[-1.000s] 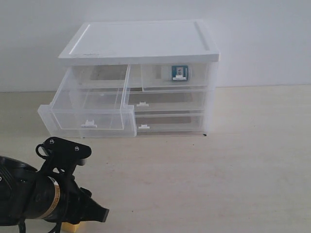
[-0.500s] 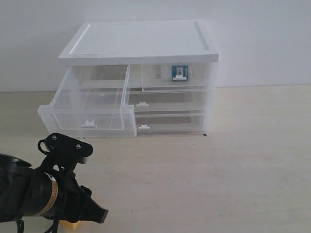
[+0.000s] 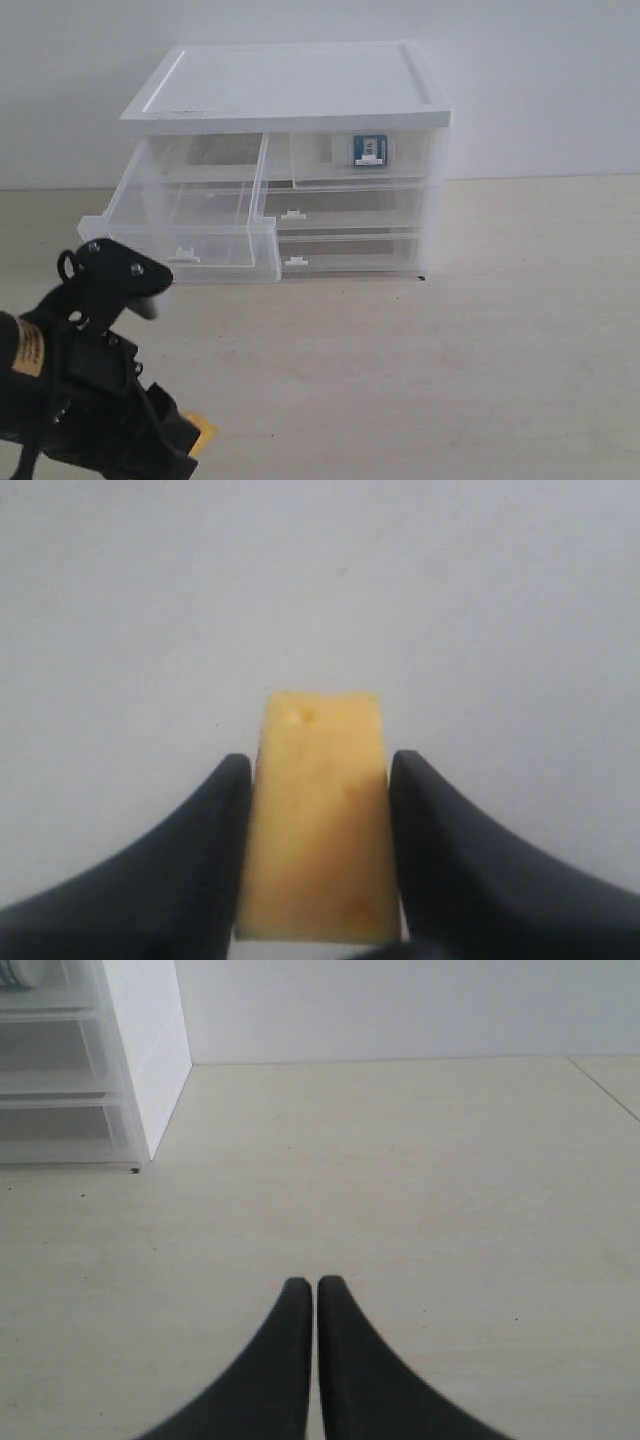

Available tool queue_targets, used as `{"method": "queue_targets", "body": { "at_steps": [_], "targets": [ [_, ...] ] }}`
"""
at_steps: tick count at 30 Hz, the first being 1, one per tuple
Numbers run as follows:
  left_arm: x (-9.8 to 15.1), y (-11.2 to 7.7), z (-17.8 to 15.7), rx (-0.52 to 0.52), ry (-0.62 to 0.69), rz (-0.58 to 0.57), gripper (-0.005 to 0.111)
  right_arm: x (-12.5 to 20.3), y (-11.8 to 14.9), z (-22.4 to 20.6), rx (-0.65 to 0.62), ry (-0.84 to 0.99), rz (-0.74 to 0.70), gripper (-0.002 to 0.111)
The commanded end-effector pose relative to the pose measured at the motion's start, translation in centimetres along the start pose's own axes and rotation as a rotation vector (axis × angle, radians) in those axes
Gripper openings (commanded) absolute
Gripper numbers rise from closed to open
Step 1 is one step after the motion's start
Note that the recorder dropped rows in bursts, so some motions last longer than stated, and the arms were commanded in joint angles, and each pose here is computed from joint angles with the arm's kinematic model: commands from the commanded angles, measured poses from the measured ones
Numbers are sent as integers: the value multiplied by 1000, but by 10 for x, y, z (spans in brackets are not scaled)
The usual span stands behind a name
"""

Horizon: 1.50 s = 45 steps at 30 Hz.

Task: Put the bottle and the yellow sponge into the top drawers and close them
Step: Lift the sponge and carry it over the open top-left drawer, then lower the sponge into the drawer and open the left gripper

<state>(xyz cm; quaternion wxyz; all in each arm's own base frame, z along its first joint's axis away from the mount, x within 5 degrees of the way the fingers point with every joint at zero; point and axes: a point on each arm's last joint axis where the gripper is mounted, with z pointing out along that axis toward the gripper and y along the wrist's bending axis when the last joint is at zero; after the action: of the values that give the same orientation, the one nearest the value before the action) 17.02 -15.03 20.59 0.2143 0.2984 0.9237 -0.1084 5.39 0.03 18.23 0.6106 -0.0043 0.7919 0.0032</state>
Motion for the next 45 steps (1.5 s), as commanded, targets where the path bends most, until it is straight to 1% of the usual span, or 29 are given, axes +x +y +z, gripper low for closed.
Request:
{"method": "queue_targets", "body": {
  "at_steps": [1, 3, 6, 12, 16, 21, 25, 27, 31, 36, 39, 42, 45],
  "targets": [
    [-22, -14, -49, 129, -205, 58, 4, 0, 0, 0, 0, -7, -12, 0],
    [-35, -21, -77, 181, -318, 104, 4, 0, 0, 0, 0, -7, -12, 0],
    [-49, -21, -94, 162, -396, 137, 4, 0, 0, 0, 0, -7, -12, 0],
    [-74, -14, -106, 55, -510, 174, 4, 0, 0, 0, 0, -7, -12, 0],
    [-90, -6, -104, -53, -517, 160, 4, 0, 0, 0, 0, -7, -12, 0],
    [-105, 9, -94, -222, -500, 104, 4, 0, 0, 0, 0, -7, -12, 0],
    [-117, 19, -83, -318, -490, 67, 4, 0, 0, 0, 0, -7, -12, 0],
    [-122, 25, -75, -332, -473, 45, 4, 0, 0, 0, 0, -7, -12, 0],
    [-130, 44, -58, -363, -438, 8, 4, 0, 0, 0, 0, -7, -12, 0],
    [-136, 64, -33, -352, -439, -37, 4, 0, 0, 0, 0, -7, -12, 0],
    [-139, 69, -22, -331, -453, -44, 4, 0, 0, 0, 0, -7, -12, 0],
    [-143, 69, -14, -316, -458, -37, 4, 0, 0, 0, 0, -7, -12, 0],
    [-150, 71, -3, -309, -452, -57, 4, 0, 0, 0, 0, -7, -12, 0]
  ]
}}
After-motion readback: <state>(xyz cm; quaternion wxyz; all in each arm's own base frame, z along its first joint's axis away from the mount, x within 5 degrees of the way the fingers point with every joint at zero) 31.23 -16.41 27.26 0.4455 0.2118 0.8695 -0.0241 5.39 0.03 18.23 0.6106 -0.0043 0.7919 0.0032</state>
